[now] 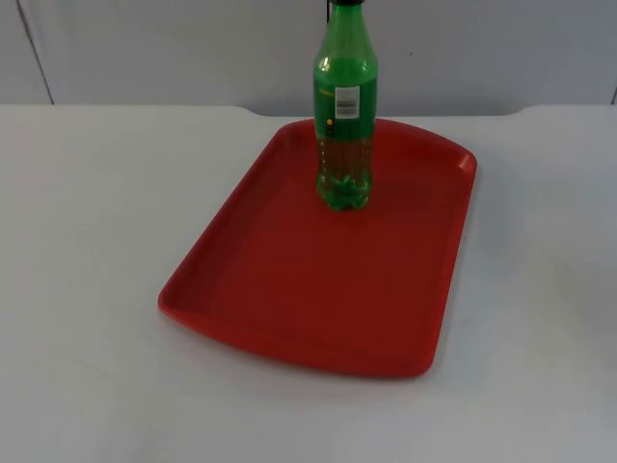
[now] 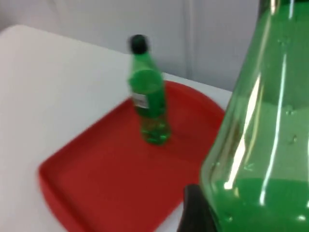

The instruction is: Place the bottle upright on the tray.

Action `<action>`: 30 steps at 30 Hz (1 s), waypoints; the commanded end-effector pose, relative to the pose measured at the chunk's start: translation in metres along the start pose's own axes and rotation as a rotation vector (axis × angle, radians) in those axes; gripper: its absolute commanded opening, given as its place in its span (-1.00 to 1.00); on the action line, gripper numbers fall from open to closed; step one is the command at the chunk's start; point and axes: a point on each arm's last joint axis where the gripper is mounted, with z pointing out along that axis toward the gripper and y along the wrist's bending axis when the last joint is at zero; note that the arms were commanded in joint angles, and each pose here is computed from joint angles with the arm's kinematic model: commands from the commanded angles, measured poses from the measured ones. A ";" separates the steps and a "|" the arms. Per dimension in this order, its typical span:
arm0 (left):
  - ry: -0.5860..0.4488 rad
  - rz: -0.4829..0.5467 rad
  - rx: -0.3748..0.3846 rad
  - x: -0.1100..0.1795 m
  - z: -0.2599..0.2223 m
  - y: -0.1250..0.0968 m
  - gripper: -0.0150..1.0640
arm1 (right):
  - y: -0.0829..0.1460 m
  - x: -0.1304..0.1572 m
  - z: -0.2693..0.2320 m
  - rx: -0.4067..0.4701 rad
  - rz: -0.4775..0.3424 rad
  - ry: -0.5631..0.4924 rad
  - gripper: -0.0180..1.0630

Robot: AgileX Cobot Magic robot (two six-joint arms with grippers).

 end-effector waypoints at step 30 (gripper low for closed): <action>-0.003 -0.007 0.002 0.001 0.000 0.000 0.98 | 0.080 0.019 0.125 -0.262 -0.205 -0.048 -0.97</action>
